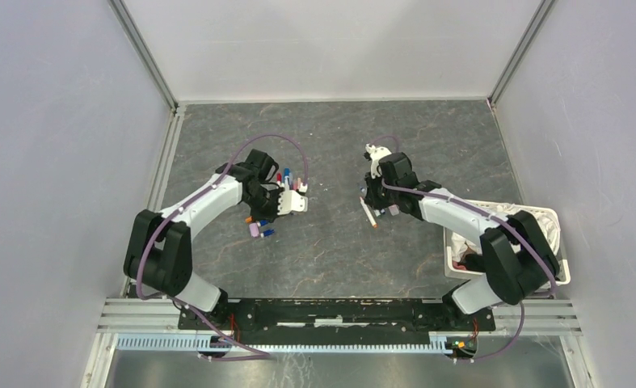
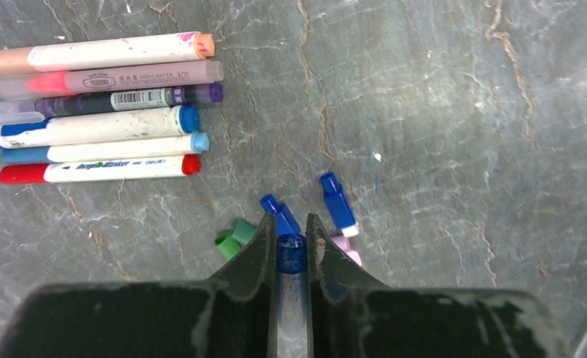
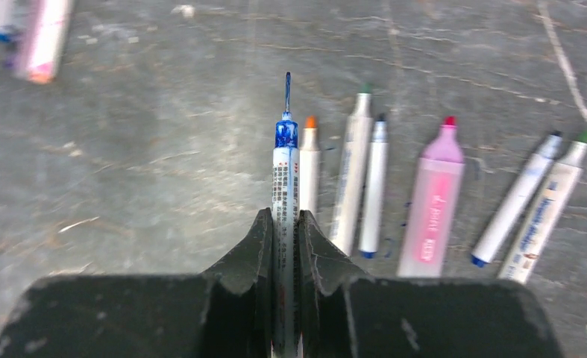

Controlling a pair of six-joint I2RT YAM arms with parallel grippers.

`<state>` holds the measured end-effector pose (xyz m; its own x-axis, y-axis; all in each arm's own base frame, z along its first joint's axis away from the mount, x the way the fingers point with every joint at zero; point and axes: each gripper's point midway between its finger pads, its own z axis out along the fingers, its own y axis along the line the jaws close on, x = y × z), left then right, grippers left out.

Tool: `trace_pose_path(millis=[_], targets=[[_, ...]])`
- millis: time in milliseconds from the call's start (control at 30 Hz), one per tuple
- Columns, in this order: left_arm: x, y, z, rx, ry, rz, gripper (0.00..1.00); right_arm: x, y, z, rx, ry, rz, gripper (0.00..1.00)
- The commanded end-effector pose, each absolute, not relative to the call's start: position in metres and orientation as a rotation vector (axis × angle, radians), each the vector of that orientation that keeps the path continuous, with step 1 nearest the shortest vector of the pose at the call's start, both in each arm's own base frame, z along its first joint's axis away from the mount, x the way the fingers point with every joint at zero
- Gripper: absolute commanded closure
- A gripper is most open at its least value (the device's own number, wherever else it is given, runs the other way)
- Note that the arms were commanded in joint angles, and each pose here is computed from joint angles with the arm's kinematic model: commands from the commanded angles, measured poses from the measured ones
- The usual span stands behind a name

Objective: Open the pen caps

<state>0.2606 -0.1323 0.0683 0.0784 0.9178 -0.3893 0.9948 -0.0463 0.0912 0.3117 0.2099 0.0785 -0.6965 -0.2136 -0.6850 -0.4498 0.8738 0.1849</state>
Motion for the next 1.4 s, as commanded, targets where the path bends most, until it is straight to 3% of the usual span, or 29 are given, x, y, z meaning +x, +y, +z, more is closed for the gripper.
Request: trace_pose_path(millis=[0,267,400,433,533,567,600,900,1067,1267,1367], targets=[[0.279,-0.145,0.055,1.939,1.904,-0.306,0.84,0.349,0.181,0.075,-0.379,2.303,0.199,1.0],[0.279,-0.134,0.021,1.95,2.03,-0.311,0.69,0.365,0.168,0.05,-0.351,2.352,0.123,1.0],[0.278,-0.135,0.017,1.923,2.067,-0.337,0.58,0.367,0.162,0.043,-0.351,2.36,0.093,0.98],[0.279,-0.135,0.018,1.906,2.073,-0.349,0.52,0.367,0.161,0.041,-0.354,2.363,0.085,0.95],[0.281,-0.138,0.024,1.85,2.098,-0.377,0.24,0.368,0.158,0.038,-0.355,2.373,0.07,0.8],[0.283,-0.14,0.027,1.832,2.1,-0.381,0.05,0.369,0.158,0.038,-0.354,2.375,0.07,0.75],[0.285,-0.14,0.032,1.804,2.101,-0.384,0.01,0.369,0.157,0.037,-0.352,2.377,0.07,0.73],[0.308,-0.143,0.086,1.563,2.193,-0.382,0.0,0.368,0.155,0.04,-0.338,2.379,0.075,0.7],[0.325,-0.123,0.133,1.362,2.264,-0.385,0.0,0.37,0.152,0.067,-0.311,2.325,0.071,0.62],[0.374,-0.07,0.227,0.784,2.2,-0.283,0.0,0.381,0.179,0.111,-0.32,2.218,0.148,0.52],[0.387,-0.048,0.245,0.61,2.198,-0.173,0.0,0.383,0.216,0.123,-0.39,2.201,0.197,0.48]])
